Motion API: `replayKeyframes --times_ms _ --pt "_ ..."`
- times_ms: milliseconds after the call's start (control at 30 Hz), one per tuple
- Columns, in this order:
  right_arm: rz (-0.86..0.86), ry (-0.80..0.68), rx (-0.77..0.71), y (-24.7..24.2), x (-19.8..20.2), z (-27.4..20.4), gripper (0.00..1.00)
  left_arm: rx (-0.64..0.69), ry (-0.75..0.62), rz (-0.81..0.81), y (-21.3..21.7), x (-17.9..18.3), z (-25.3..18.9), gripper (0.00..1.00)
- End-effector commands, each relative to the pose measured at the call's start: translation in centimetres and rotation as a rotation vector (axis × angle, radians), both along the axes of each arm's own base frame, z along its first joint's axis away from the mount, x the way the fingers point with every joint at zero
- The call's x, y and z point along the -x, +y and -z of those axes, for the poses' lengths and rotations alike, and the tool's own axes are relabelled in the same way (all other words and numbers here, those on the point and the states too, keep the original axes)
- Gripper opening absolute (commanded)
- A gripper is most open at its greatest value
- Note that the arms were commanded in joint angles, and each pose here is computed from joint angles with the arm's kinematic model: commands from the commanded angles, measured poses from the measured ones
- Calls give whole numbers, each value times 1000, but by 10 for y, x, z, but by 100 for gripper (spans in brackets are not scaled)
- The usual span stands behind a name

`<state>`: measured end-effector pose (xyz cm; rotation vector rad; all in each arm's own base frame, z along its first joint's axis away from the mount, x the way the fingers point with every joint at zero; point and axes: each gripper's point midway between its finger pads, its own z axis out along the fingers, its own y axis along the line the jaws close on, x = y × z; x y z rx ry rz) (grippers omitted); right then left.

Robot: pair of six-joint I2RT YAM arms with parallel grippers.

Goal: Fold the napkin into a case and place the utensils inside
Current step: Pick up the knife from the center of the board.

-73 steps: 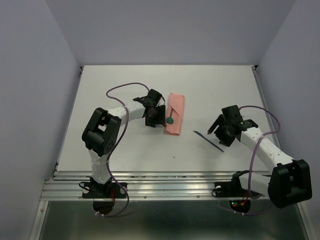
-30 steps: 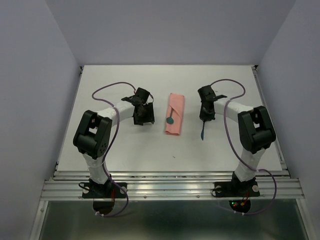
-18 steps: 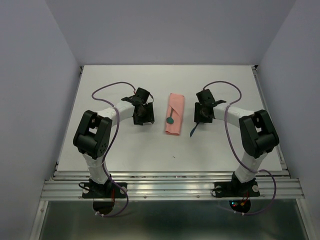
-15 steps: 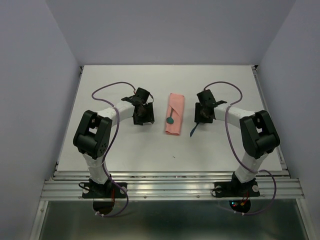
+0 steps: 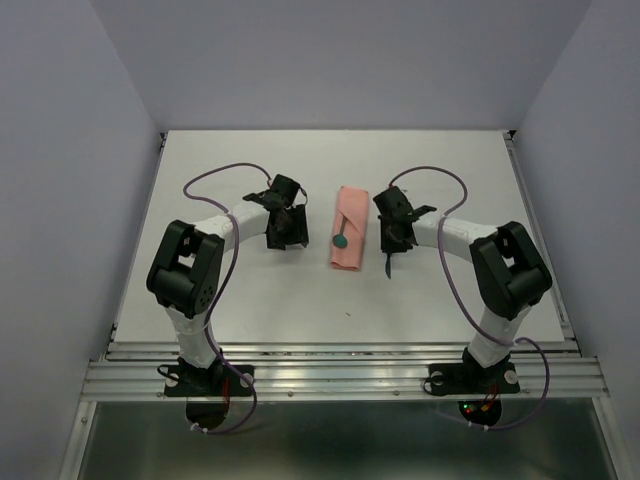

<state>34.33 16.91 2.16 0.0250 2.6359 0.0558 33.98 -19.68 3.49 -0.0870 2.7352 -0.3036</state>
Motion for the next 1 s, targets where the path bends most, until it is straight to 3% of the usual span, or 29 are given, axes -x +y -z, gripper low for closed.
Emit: replayKeyframes --times_ms 0,100,200,500,633,967 --pt "-29 29 42 0 5 7 13 -10 -27 -2 2 -7 -12 68" --pt "-60 14 49 -4 9 1 1 -9 -25 -6 2 -7 -11 68" --pt "-134 -7 -1 3 22 -14 1 -7 -19 -7 2 -6 -8 68" --pt "-134 -3 -127 11 48 -51 1 62 7 54 -24 -10 -2 68" --pt "-149 25 -244 33 53 -69 1 11 48 141 -37 5 9 68" --pt "-176 94 -312 62 55 -89 1 148 82 171 -61 26 11 68"
